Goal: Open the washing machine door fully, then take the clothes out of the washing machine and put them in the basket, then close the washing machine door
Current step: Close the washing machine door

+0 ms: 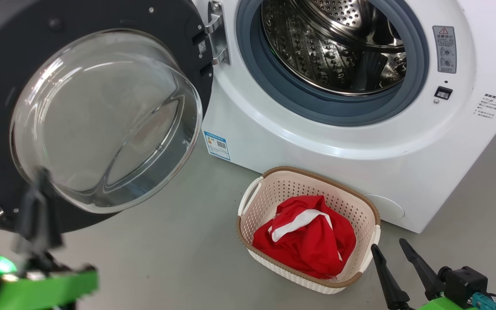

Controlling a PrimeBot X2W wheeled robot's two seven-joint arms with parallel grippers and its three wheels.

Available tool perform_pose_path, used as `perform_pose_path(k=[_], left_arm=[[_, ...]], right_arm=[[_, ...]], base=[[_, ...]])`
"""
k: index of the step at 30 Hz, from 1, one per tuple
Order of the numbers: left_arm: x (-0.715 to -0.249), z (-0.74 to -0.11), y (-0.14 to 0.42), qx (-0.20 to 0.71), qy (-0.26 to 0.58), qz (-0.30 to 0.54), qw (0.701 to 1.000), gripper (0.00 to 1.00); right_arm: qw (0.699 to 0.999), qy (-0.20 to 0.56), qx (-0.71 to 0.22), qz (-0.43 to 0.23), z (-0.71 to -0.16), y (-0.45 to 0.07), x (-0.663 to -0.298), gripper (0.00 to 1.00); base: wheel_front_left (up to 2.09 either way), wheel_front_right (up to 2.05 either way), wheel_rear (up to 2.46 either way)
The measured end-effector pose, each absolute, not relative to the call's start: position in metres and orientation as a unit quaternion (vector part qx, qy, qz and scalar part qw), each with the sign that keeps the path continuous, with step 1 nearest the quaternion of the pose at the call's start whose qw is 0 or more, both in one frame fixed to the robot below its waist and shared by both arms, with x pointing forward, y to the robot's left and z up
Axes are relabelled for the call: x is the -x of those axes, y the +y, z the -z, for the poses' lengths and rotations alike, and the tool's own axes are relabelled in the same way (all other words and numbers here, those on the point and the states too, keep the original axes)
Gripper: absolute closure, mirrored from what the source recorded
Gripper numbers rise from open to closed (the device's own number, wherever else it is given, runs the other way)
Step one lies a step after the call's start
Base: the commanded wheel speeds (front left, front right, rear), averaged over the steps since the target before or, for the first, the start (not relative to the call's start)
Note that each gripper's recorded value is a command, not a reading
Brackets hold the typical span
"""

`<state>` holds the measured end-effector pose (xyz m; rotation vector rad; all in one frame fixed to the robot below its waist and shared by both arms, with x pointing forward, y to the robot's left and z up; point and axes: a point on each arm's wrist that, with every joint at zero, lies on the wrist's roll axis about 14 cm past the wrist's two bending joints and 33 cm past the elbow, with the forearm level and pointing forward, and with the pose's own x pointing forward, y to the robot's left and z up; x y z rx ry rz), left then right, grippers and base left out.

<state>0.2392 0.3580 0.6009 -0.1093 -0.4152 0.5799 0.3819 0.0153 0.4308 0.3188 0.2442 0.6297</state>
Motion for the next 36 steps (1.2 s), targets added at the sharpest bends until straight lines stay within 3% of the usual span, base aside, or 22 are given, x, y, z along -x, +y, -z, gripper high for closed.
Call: perform_pose_path(k=[9,14,20,27,36], left_arm=[[-0.212,-0.717,0.404,-0.04,-0.353,-0.303,0.884,1.0],[-0.201,-0.762,0.43,-0.073,-0.393,-0.305,0.865,1.0],[-0.191,-0.774,0.49,0.025,-0.421,-0.341,0.84,1.0],[-0.202,-0.727,0.56,0.19,-0.328,-0.396,0.836,1.0],[-0.222,-0.666,0.582,0.331,-0.19,-0.41,0.829,1.0]], right_arm=[[0.932,0.113,-0.155,-0.307,-0.436,0.015,-0.38,0.0],[0.933,0.114,-0.157,-0.304,-0.435,0.014,-0.382,0.0],[0.933,0.118,-0.159,-0.301,-0.431,0.013,-0.384,0.0],[0.933,0.123,-0.162,-0.298,-0.426,0.012,-0.386,0.0],[0.935,0.122,-0.162,-0.29,-0.424,0.007,-0.392,0.0]], base=[[0.0,0.0,0.0],[0.0,0.0,0.0],[0.0,0.0,0.0],[0.0,0.0,0.0],[0.0,0.0,0.0]])
